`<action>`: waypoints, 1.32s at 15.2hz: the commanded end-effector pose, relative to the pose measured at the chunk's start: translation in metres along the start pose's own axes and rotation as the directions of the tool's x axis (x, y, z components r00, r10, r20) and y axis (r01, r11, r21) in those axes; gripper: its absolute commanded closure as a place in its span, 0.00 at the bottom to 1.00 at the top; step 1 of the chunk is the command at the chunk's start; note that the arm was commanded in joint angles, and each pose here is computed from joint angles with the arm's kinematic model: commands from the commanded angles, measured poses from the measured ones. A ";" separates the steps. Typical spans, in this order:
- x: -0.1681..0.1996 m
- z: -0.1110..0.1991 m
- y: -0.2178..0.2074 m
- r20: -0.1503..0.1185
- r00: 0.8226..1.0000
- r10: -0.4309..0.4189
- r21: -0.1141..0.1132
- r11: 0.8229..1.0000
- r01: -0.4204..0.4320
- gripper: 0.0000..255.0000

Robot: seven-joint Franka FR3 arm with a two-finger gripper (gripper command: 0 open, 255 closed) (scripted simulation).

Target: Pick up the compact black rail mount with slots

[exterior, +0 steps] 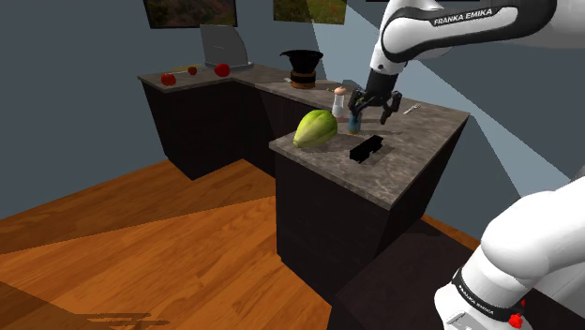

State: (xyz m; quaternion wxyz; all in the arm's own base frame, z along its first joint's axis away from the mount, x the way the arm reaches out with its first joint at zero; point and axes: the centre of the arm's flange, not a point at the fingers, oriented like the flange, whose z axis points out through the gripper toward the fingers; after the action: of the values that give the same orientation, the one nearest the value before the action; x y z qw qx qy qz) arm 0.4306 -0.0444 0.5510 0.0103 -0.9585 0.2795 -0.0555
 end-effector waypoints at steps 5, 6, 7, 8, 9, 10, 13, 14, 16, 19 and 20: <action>0.062 0.054 0.017 0.007 0.974 0.227 -0.017 0.974 -0.227 0.00; 0.071 0.062 0.020 0.008 0.964 0.264 -0.020 0.964 -0.264 0.00; 0.080 0.071 0.025 0.009 0.954 0.300 -0.024 0.954 -0.300 0.00; 0.089 0.080 0.029 0.010 0.942 0.336 -0.027 0.942 -0.336 0.00; 0.098 0.089 0.034 0.011 0.928 0.371 -0.030 0.928 -0.371 0.00; 0.107 0.097 0.039 0.011 0.914 0.406 -0.033 0.913 -0.406 0.00; 0.131 0.123 0.057 0.012 0.862 0.507 -0.043 0.862 -0.506 0.00; 0.139 0.132 0.064 0.012 0.842 0.539 -0.046 0.842 -0.538 0.00; 0.154 0.150 0.078 0.012 0.799 0.601 -0.052 0.799 -0.600 0.00; 0.173 0.176 0.101 0.010 0.726 0.687 -0.062 0.725 -0.686 0.00; 0.177 0.181 0.107 0.010 0.709 0.705 -0.064 0.708 -0.703 0.00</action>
State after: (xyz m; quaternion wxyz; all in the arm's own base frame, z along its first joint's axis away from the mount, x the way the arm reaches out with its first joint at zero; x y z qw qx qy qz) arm 0.5409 -0.2229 0.3881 0.0089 -0.7905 0.6119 -0.0246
